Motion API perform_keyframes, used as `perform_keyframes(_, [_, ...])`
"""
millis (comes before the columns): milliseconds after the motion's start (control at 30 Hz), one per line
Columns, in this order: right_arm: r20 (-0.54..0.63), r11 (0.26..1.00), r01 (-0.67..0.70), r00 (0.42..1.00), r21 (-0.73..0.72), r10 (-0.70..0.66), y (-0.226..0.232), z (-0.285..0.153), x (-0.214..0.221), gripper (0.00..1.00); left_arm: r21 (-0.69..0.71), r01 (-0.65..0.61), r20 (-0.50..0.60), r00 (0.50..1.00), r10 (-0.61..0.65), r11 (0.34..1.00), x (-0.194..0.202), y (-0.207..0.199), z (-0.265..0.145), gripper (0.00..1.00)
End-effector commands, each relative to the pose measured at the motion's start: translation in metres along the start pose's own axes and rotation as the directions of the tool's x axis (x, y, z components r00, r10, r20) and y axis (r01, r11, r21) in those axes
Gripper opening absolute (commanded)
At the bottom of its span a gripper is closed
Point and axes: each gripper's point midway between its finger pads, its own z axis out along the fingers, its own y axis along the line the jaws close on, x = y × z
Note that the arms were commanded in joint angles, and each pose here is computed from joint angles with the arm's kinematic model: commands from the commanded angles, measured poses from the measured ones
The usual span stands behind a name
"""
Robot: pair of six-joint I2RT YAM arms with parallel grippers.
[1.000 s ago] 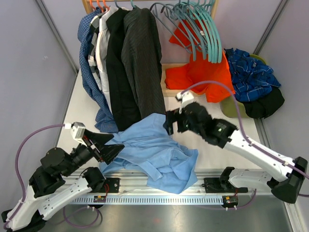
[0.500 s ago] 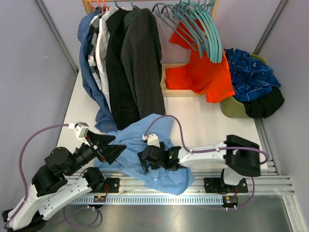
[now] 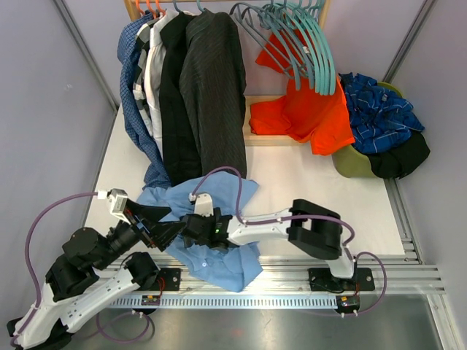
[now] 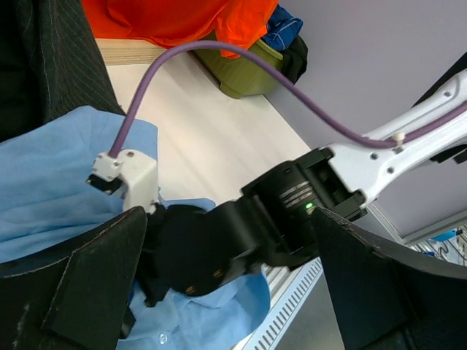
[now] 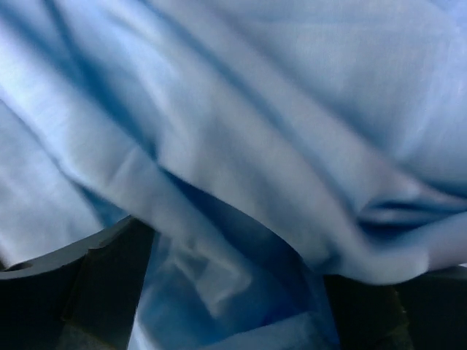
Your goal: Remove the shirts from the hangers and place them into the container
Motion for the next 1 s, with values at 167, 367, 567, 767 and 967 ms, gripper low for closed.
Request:
perform_keyframes(167, [-0.062, 0.909, -0.139, 0.982, 0.393, 0.178, -0.130, 0.024, 0.063, 0.00, -0.019, 0.005, 0.050, 0.999, -0.004, 1.000, -0.010, 0.004, -0.013, 0.99])
perform_keyframes(367, [0.071, 0.862, -0.242, 0.969, 0.445, 0.236, -0.180, -0.048, 0.039, 0.00, -0.010, 0.018, 0.054, 0.998, -0.017, 1.000, -0.007, 0.004, -0.012, 0.99])
perform_keyframes(567, [0.289, 0.784, -0.320, 0.939, 0.532, 0.188, -0.231, -0.144, -0.022, 0.00, 0.023, 0.037, 0.038, 0.999, -0.038, 0.999, -0.006, -0.004, -0.003, 0.99])
perform_keyframes(767, [0.523, 0.693, -0.485, 0.833, 0.533, 0.180, -0.292, -0.242, -0.080, 0.00, 0.045, 0.053, 0.018, 0.998, -0.053, 0.998, -0.003, -0.010, 0.006, 0.99])
perform_keyframes(967, [0.693, 0.664, -0.596, 0.703, 0.451, 0.161, -0.335, -0.323, -0.114, 0.00, 0.067, 0.057, -0.004, 0.998, -0.057, 0.996, -0.004, -0.018, 0.019, 0.99])
